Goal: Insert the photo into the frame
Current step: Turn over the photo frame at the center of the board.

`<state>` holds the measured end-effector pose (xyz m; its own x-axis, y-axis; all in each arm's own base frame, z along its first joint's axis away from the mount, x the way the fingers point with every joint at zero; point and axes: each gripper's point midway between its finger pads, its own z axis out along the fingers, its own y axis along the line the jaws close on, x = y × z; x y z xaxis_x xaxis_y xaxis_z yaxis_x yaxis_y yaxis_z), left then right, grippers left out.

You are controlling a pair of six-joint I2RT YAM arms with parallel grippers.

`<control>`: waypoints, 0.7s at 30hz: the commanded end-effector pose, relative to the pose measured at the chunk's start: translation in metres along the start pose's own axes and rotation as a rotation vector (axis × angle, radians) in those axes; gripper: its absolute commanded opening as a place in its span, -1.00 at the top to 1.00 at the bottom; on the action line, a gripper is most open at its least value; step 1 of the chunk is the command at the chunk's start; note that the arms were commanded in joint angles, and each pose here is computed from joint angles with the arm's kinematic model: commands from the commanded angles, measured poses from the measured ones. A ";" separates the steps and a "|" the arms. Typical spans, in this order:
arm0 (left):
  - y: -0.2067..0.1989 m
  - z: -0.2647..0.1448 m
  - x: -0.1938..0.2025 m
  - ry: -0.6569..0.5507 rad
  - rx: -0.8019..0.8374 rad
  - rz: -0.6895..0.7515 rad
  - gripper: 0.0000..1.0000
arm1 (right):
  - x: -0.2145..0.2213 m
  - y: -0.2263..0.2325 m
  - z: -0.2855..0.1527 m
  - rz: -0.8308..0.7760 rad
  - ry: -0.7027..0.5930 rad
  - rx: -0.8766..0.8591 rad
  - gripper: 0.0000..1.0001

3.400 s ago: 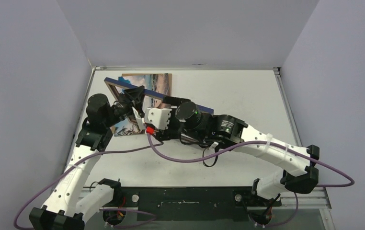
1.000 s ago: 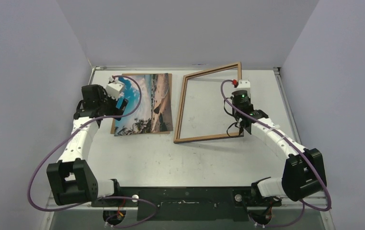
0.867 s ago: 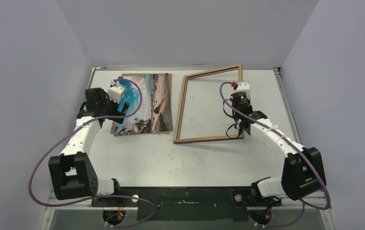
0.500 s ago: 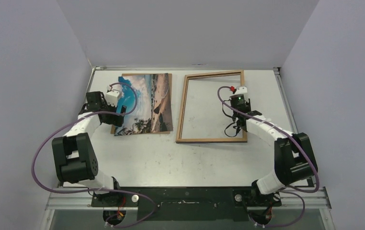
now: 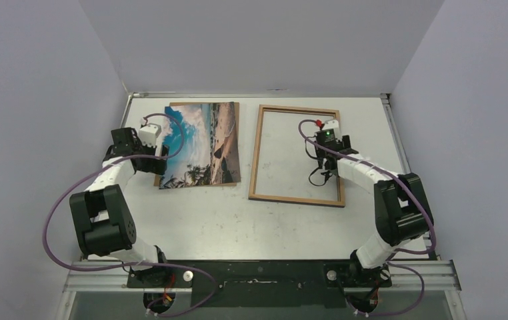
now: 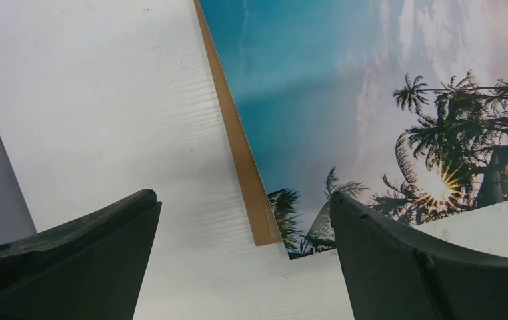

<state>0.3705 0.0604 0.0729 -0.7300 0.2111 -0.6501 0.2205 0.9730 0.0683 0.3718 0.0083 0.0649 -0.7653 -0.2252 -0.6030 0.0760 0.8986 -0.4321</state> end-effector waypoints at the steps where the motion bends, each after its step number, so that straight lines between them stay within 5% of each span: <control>1: 0.013 -0.012 -0.029 -0.084 -0.018 -0.015 -1.00 | -0.074 0.057 -0.038 0.100 -0.190 -0.170 -0.25; 10: 0.018 -0.025 -0.026 -0.073 0.010 -0.095 -0.96 | -0.105 0.241 -0.093 0.123 -0.208 -0.595 -0.31; 21: 0.017 -0.036 -0.023 -0.061 0.021 -0.112 -0.97 | -0.080 0.306 -0.092 0.104 -0.129 -0.707 -0.18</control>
<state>0.3571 0.0746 0.0829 -0.7642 0.0928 -0.6383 0.1465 0.9887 -0.0316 0.3947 0.3106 0.0253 -0.7087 -0.1877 -0.6800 -0.3104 0.9486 0.0617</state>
